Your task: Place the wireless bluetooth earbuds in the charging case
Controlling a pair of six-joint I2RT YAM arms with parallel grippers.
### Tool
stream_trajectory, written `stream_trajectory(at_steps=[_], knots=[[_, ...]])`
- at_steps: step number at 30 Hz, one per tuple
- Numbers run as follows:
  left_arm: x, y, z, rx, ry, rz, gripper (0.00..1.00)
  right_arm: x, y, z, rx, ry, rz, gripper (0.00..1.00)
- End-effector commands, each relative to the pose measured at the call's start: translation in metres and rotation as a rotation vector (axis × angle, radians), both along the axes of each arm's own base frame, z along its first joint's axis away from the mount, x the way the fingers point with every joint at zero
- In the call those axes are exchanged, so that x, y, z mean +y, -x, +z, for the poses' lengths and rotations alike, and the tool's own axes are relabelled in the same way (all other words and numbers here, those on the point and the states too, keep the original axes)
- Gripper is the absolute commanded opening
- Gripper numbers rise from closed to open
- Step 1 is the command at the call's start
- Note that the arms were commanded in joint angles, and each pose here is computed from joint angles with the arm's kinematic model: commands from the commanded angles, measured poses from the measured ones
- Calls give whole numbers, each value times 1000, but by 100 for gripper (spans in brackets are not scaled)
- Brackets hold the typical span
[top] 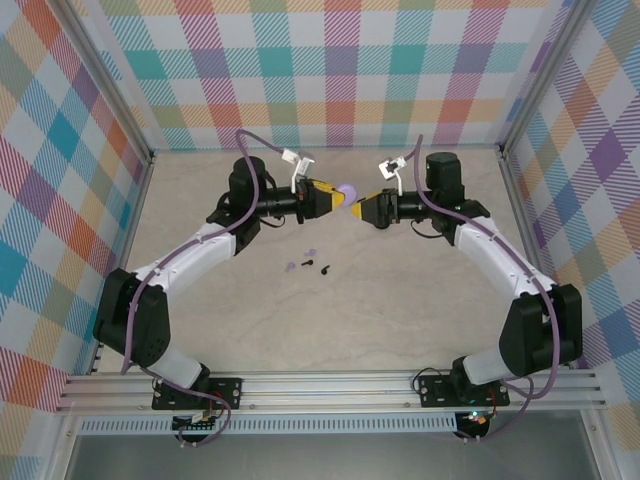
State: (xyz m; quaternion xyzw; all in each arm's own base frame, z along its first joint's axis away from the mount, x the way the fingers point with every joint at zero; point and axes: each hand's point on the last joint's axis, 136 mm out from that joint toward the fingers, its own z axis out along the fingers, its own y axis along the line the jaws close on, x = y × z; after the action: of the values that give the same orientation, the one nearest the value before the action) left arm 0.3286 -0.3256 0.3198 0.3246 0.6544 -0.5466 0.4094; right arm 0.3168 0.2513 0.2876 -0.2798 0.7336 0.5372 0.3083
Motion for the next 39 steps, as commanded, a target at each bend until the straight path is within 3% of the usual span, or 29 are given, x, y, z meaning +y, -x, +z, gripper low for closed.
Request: stream_trajectory(at_steps=[1, 5, 21, 27, 39], knots=[[-4, 21, 6, -64, -23, -66, 22, 6, 23, 35, -118, -55, 109, 61], [-5, 22, 6, -57, -26, -65, 22, 7, 26, 44, -151, -60, 120, 60], [-6, 19, 6, -36, -29, -58, 21, 8, 33, 48, -155, -53, 143, 38], [-8, 21, 8, -18, -18, -81, 23, 8, 31, 50, -155, -59, 138, 24], [-15, 28, 11, 8, -5, -139, 33, 10, 24, 54, -154, -74, 119, 20]])
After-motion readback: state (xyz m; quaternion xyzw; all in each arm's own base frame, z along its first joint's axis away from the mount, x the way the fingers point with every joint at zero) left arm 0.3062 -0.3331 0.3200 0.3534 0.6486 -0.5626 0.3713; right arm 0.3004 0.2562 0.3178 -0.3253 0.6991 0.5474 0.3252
